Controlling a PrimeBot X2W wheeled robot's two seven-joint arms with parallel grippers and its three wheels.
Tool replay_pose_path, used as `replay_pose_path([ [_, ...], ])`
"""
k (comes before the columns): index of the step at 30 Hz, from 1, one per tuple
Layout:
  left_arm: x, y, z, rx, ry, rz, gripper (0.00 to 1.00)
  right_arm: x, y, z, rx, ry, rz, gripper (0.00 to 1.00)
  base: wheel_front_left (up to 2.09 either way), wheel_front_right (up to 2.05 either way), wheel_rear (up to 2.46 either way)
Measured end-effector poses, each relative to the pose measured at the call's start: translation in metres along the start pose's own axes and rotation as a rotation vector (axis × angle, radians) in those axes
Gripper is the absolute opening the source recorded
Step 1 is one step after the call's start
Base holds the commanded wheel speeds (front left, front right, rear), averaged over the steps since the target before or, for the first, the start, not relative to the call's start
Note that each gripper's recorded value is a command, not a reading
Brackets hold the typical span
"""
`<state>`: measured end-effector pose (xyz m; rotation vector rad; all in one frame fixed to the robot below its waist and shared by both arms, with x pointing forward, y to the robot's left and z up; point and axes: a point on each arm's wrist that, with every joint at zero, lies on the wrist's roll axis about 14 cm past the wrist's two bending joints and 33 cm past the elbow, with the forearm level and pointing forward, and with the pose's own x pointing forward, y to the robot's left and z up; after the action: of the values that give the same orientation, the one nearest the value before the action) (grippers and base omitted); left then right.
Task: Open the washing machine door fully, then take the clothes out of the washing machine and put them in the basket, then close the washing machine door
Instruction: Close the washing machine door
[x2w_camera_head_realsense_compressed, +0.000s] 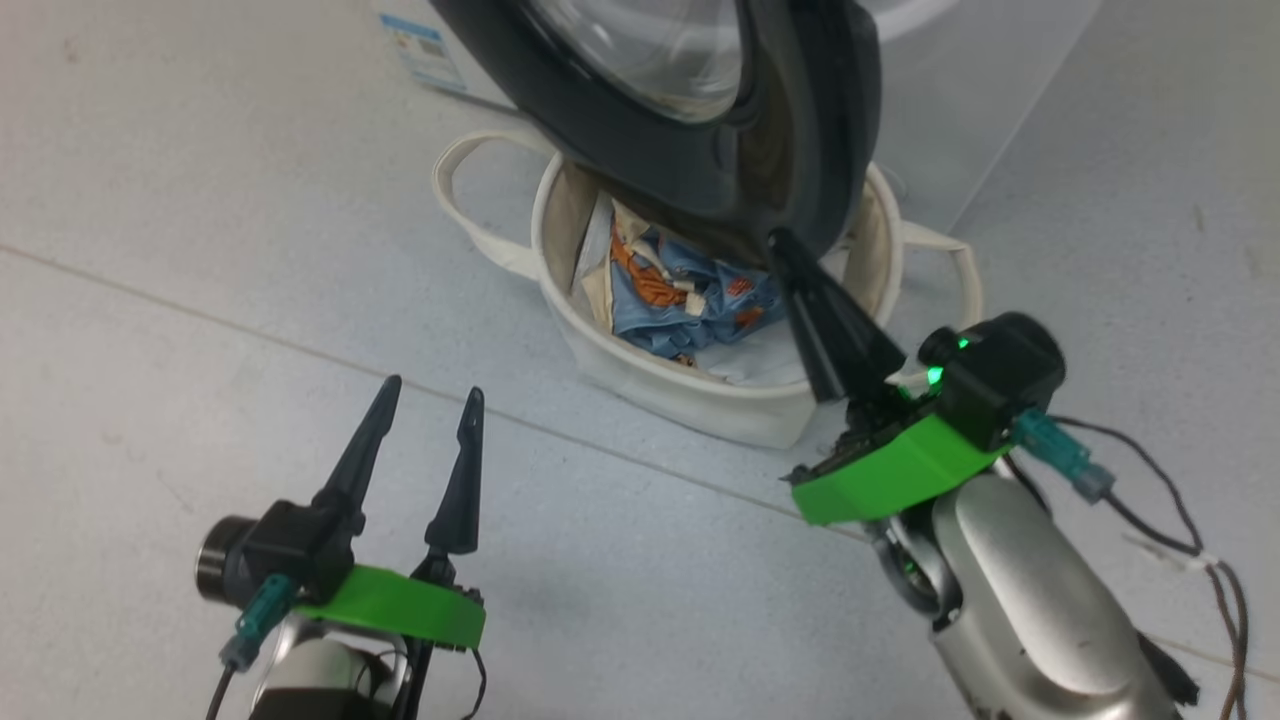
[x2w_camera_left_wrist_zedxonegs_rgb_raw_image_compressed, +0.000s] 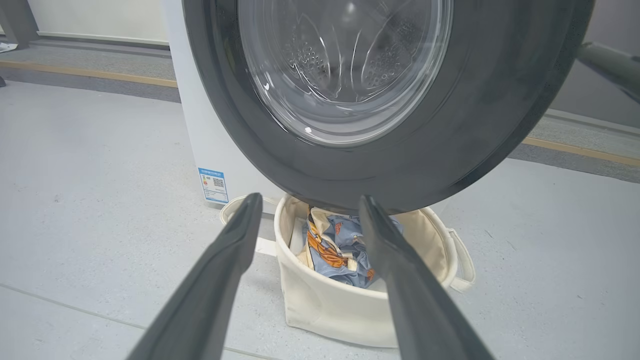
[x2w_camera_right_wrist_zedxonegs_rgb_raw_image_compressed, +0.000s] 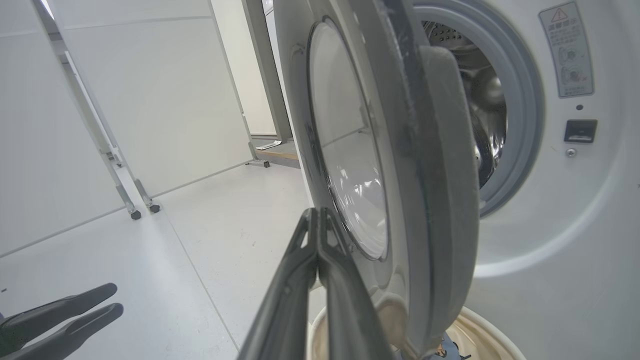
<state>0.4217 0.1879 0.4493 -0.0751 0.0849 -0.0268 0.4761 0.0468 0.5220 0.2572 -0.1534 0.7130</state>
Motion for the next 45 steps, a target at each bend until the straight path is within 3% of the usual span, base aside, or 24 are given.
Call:
replay_pose_path([
  [15,0.018,0.008,-0.003,0.039,0.001,0.015,1.0,0.029,-0.025,-0.013,-0.003,-0.006,-0.021,0.0,0.0,0.0,0.0],
  [26,0.024,0.003,-0.012,0.039,0.019,-0.004,1.0,0.045,-0.051,0.0,-0.01,-0.058,-0.069,0.0,0.0,0.0,0.0],
  [45,0.048,-0.001,-0.042,0.005,0.077,-0.015,1.0,0.08,-0.152,-0.004,-0.009,-0.116,-0.278,0.0,0.0,0.0,0.0],
])
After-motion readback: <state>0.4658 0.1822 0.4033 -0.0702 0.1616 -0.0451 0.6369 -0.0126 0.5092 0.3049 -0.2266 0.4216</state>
